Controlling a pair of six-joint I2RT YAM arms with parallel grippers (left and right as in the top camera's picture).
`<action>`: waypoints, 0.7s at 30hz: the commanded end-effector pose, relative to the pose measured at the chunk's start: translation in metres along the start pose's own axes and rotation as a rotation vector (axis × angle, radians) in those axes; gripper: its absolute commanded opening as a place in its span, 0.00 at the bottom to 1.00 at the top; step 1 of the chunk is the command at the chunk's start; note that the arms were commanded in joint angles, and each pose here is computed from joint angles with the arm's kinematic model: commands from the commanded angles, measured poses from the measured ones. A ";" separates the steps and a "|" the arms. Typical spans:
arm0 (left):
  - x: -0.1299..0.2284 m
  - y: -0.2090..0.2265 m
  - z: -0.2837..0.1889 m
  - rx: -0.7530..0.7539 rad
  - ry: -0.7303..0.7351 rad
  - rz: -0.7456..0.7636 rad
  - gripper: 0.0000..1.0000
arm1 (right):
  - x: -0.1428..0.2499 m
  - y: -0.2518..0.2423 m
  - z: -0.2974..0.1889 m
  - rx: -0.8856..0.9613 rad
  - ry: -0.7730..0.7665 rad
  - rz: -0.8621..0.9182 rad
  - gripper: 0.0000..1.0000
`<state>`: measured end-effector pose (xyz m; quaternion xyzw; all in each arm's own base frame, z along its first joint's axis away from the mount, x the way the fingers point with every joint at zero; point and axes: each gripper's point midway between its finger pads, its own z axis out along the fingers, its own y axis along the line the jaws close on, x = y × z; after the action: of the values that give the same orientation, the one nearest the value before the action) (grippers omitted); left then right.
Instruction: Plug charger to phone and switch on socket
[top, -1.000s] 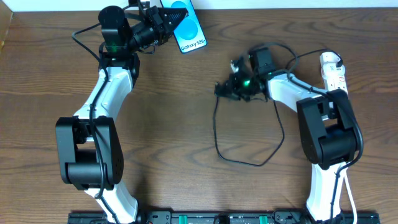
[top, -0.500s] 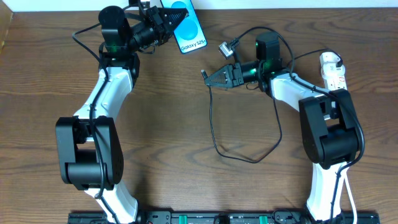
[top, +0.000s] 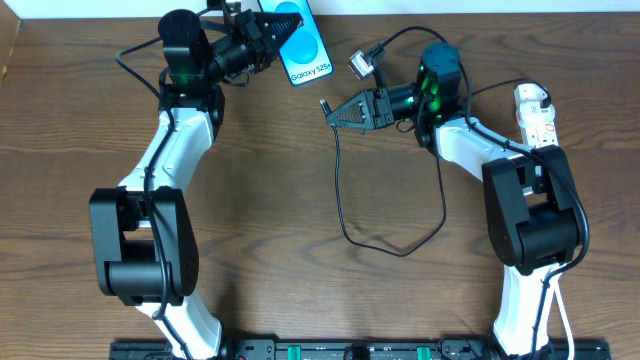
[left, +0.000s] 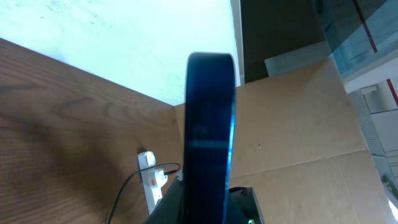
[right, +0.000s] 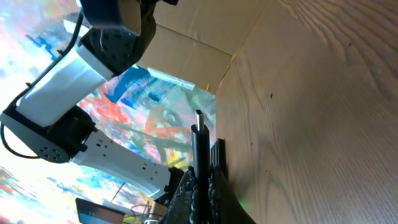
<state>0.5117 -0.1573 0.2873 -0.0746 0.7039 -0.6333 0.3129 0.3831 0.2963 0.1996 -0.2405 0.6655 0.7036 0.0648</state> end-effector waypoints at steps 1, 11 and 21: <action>-0.006 -0.021 -0.002 0.028 -0.015 0.061 0.07 | -0.007 0.013 -0.005 0.005 -0.017 -0.002 0.01; -0.007 -0.021 0.002 0.021 -0.035 0.082 0.07 | -0.017 0.018 -0.007 0.015 -0.057 -0.024 0.01; -0.002 -0.023 0.009 0.022 -0.033 0.082 0.07 | -0.023 0.019 -0.012 0.024 -0.086 -0.038 0.01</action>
<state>0.5137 -0.1672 0.2873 -0.0726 0.7042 -0.6268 0.3255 0.3939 0.2935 0.2113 -0.2247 0.6673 0.7043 0.0900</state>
